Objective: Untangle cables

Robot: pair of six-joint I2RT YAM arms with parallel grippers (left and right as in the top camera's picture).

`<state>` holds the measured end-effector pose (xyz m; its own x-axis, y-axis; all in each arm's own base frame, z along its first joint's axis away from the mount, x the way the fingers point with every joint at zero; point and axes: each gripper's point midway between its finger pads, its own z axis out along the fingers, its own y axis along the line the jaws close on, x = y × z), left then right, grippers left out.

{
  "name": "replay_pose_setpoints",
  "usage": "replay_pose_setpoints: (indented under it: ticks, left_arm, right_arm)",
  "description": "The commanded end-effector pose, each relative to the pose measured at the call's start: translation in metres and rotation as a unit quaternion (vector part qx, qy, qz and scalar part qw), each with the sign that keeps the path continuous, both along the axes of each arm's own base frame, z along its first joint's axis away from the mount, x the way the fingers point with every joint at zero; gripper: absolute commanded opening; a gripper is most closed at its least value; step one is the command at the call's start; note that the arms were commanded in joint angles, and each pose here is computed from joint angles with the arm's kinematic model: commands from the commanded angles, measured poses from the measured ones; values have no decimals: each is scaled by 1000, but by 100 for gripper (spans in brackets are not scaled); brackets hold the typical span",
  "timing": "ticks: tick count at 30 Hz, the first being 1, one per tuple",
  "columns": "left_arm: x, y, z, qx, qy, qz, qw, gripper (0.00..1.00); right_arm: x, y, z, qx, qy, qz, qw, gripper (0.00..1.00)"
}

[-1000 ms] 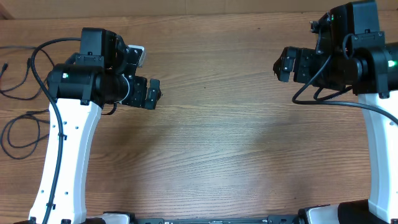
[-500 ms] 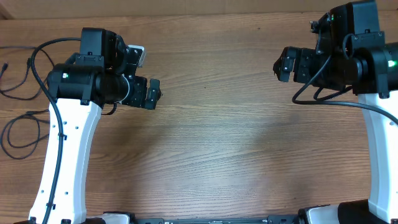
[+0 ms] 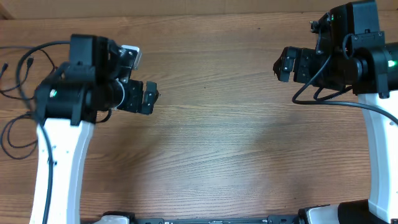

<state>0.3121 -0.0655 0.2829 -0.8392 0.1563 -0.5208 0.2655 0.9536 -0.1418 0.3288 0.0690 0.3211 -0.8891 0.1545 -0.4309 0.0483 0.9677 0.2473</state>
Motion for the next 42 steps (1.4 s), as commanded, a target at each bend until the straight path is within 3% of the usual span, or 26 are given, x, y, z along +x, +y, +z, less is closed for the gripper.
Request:
replay_pose_setpoints:
  ticks: [1,17,23,26,30,34,42]
  left_arm:
    - [-17,-3,34,-12,-55,-5,998,100]
    - [-92,5,110,-27,-208,-5,978,100]
    - [-118,9,119,-25,-234,-6,972,100]
    - [-122,9,114,-25,-240,-5,970,100]
    - [-107,2,90,-45,-277,-12,960,100]
    - [-93,-14,69,-80,-361,-47,928,100]
    - [-91,-20,34,-95,-549,-74,827,100]
  right_arm:
    - [1,-3,5,-4,-10,-3,1000,100]
    - [0,-3,5,-4,-10,-3,1000,100]
    - [1,-3,5,-4,-10,-3,1000,100]
    - [1,-3,5,-4,-10,-3,1000,100]
    - [0,-3,5,-4,-10,-3,1000,100]
    - [1,-3,5,-4,-10,-3,1000,100]
    - [1,-3,5,-4,-10,-3,1000,100]
